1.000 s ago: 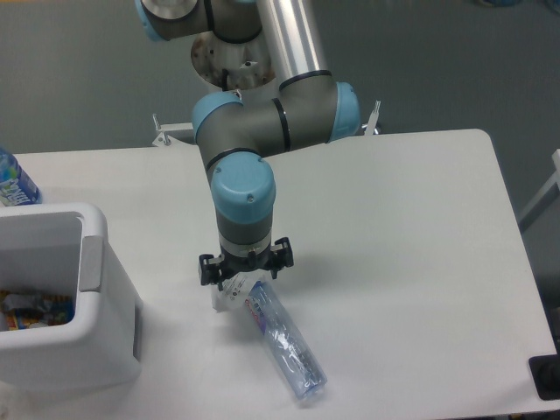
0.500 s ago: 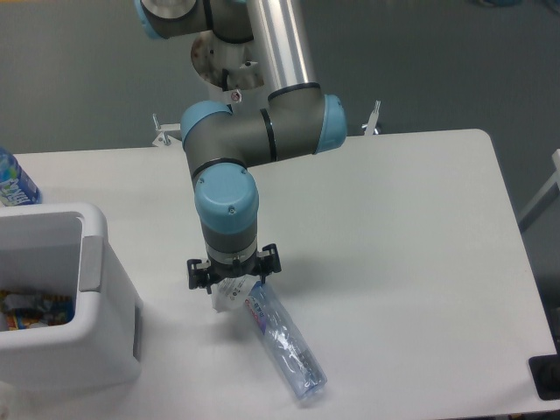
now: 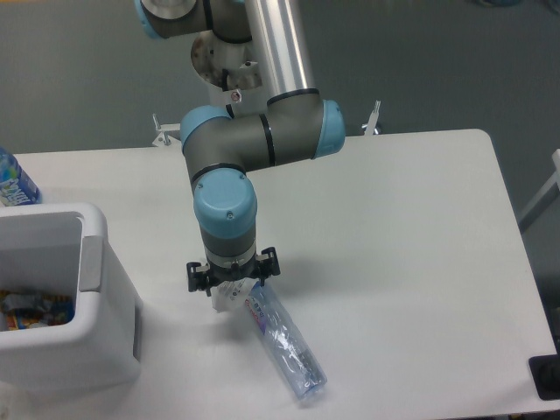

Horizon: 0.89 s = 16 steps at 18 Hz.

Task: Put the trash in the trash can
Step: 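Close the gripper on the clear plastic wrapper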

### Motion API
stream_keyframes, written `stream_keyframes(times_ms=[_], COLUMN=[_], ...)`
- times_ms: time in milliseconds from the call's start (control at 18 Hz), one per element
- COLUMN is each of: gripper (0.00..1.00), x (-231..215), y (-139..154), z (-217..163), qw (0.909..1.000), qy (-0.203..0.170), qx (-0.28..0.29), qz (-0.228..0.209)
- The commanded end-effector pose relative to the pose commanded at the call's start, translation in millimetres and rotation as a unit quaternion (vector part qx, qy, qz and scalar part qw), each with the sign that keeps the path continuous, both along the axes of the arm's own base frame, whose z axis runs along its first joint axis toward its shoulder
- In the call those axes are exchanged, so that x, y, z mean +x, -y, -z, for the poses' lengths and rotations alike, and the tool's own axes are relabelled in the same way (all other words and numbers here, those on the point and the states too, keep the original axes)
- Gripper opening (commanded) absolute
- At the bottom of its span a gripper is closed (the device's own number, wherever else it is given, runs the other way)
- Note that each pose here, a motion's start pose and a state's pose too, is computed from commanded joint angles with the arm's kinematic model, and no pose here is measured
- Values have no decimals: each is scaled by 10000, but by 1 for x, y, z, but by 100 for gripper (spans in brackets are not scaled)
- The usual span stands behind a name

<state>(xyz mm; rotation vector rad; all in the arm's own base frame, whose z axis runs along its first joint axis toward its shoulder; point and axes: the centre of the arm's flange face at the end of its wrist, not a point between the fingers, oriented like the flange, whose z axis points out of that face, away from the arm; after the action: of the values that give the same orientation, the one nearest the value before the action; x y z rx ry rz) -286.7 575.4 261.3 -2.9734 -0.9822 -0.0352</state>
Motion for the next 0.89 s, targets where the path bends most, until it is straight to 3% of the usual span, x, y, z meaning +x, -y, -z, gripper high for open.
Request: stream_keyframes(times_ms=[167, 278, 500, 611, 889], gripper=[78, 63, 21, 8, 1], x=[0, -1, -2, -2, -2], y=[0, 0, 0, 0, 1], z=[4, 3, 0, -1, -9], qw=[10000, 9999, 9999, 9999, 9999], qy=[-24, -65, -85, -84, -104], qx=[-68, -91, -78, -67, -43], qz=[8, 8, 23, 31, 69])
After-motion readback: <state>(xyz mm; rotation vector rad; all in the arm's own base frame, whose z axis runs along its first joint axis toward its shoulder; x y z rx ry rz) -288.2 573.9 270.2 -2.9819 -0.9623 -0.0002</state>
